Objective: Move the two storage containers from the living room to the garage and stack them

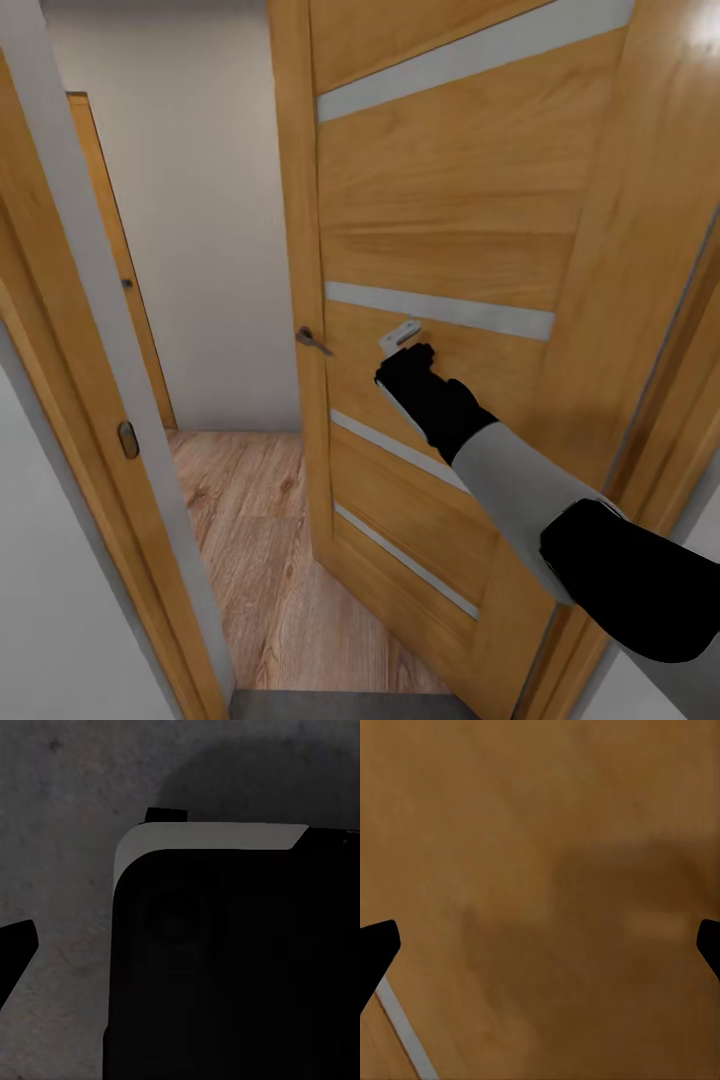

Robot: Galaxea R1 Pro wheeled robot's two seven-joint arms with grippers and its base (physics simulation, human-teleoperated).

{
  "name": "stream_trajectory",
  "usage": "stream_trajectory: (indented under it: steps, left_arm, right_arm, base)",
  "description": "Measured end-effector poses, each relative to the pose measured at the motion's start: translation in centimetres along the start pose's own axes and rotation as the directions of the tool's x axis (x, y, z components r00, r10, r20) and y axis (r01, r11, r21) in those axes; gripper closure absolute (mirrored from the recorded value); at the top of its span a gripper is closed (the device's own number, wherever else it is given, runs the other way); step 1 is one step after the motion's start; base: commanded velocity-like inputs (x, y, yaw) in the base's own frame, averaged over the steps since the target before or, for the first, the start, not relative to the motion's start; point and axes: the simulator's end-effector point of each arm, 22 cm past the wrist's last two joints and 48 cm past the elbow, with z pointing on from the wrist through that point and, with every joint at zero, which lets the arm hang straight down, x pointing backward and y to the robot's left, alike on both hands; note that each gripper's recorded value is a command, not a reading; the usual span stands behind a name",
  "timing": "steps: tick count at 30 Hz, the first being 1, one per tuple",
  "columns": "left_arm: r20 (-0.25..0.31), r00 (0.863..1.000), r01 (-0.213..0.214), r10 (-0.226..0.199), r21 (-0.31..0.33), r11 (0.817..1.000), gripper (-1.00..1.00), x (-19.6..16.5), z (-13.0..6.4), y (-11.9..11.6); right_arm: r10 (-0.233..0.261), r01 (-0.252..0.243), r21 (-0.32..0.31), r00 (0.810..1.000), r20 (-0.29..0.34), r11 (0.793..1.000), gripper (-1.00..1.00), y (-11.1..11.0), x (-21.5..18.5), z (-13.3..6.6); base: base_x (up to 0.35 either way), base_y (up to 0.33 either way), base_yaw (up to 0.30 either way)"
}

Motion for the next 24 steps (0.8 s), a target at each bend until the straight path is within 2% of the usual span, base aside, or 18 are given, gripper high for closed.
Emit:
stream_trajectory:
  steps: [4, 8, 15, 24]
  left_arm:
    - [0.0, 1.0, 0.0, 0.0, 0.0, 1.0, -1.0, 0.0, 0.0, 0.0]
    - [0.0, 1.0, 0.0, 0.0, 0.0, 1.0, -1.0, 0.0, 0.0, 0.0]
    - [0.0, 1.0, 0.0, 0.0, 0.0, 1.0, -1.0, 0.0, 0.0, 0.0]
    - [0.0, 1.0, 0.0, 0.0, 0.0, 1.0, -1.0, 0.0, 0.0, 0.0]
  right_arm:
    - [0.001, -0.001, 0.015, 1.0, 0.002, 1.0, -1.0, -0.6, 0.3, 1.0]
    - [-0.006, 0.007, 0.033, 1.0, -0.029, 0.999, -1.0, -1.4, 1.8, 2.3]
    - [0.013, -0.011, 0.046, 0.999, -0.04, 0.999, -1.0, -2.0, 2.0, 2.6]
    - [-0.006, 0.012, 0.09, 0.998, -0.068, 0.996, -1.0, -3.7, 2.6, 3.0]
  base:
    - [0.0, 0.0, 0.0]
    - [0.0, 0.0, 0.0]
    - [0.0, 0.0, 0.0]
    - [0.0, 0.0, 0.0]
